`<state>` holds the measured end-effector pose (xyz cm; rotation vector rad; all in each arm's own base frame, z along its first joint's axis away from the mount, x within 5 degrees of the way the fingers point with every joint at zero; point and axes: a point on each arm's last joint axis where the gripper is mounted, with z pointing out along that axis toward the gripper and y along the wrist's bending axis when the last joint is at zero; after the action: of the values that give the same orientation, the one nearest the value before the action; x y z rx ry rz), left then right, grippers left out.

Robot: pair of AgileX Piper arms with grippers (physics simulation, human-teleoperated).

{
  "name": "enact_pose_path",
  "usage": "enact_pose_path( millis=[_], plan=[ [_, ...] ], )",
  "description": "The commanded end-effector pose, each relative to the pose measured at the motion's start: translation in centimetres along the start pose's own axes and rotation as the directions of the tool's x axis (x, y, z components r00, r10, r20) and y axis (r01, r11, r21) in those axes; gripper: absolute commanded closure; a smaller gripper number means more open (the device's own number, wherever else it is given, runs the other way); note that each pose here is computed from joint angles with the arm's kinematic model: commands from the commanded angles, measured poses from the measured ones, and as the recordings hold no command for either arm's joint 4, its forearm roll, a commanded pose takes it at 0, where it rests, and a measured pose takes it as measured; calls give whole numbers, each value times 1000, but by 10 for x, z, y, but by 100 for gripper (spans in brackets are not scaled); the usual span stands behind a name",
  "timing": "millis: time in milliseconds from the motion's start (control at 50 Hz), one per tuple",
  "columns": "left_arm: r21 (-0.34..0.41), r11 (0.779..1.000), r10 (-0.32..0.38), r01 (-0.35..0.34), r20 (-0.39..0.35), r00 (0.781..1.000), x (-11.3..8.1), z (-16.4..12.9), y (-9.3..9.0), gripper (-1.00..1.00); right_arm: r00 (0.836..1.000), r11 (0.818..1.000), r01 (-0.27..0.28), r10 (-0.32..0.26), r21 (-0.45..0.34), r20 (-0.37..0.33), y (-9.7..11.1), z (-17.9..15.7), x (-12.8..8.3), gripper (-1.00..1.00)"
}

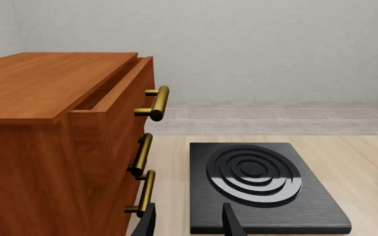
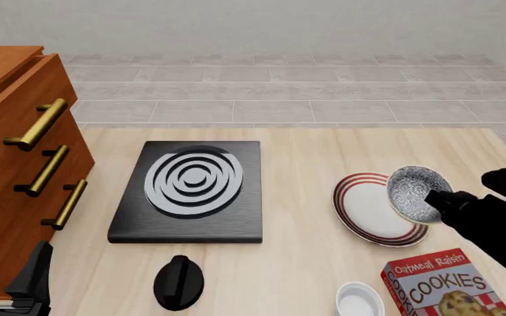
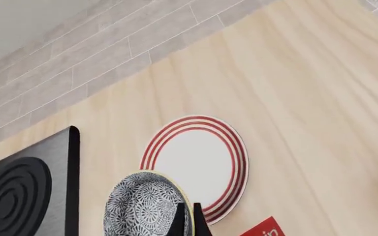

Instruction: Pick the akita bowl on the cookies box and place it on the plate.

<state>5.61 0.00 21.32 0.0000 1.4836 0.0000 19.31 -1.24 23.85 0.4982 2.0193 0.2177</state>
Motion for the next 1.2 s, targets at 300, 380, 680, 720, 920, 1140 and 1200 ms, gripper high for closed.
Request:
enact_pose_path(
  millis=[300, 380, 680, 720, 920, 1140, 1200],
  plan=[
    [0, 1000, 0, 0, 0, 1000, 0, 0, 0, -100, 997, 997, -72, 72, -10, -15, 8, 32, -9, 100],
    [0, 1000, 0, 0, 0, 1000, 0, 0, 0, -100, 998, 998, -62, 62, -1, -32, 9, 41, -9, 100],
    [0, 1000, 0, 0, 0, 1000, 0, 0, 0, -100, 998, 999, -27, 28, 28, -63, 7, 60, -14, 100],
    [0, 1000, 0, 0, 0, 1000, 0, 0, 0, -100, 998, 999, -25, 26, 28, -65, 7, 62, -15, 100],
    [0, 1000, 0, 0, 0, 1000, 0, 0, 0, -100, 997, 999, -11, 15, 45, -78, 5, 74, -18, 100],
    [0, 1000, 0, 0, 0, 1000, 0, 0, 0, -100, 995, 998, -9, 14, 59, -94, 3, 88, -19, 100],
    [0, 1000, 0, 0, 0, 1000, 0, 0, 0, -100, 995, 998, -6, 12, 60, -97, 3, 91, -20, 100]
  ],
)
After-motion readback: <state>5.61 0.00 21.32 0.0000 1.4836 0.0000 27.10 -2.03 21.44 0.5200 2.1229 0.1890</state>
